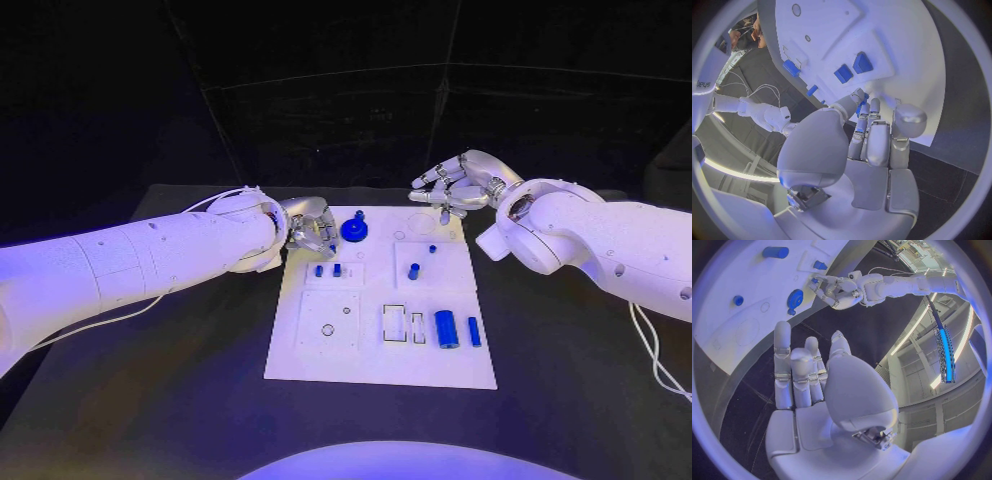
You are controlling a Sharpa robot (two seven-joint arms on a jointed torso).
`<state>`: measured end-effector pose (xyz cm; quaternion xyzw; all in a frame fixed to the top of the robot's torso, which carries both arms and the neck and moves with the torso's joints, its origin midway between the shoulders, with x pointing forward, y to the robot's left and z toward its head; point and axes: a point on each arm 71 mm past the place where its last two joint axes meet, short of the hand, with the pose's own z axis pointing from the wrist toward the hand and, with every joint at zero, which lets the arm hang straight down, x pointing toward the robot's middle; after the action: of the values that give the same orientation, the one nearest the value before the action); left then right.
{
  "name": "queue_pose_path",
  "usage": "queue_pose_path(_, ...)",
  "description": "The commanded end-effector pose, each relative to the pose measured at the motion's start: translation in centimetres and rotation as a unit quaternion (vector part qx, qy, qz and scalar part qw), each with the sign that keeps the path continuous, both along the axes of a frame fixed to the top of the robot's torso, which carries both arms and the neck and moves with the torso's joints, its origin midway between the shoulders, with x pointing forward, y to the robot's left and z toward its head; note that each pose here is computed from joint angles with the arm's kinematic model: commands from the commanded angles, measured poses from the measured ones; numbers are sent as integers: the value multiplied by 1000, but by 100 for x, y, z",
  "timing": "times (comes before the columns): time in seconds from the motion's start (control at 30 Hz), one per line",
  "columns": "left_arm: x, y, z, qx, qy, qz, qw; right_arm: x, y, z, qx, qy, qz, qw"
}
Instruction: Assemble the parts on the task board
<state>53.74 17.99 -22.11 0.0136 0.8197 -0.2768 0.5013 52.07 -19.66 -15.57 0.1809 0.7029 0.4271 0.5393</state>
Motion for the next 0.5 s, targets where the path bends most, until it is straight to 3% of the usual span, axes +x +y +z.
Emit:
queue_pose_path(0.03,2,9,-1,3,5,4,1000,0,10,16,0,-4,4,1000)
queue_pose_path(0.5,-6,90,4,3,3,11,1000,11,-46,15,-1,-5,-6,1000)
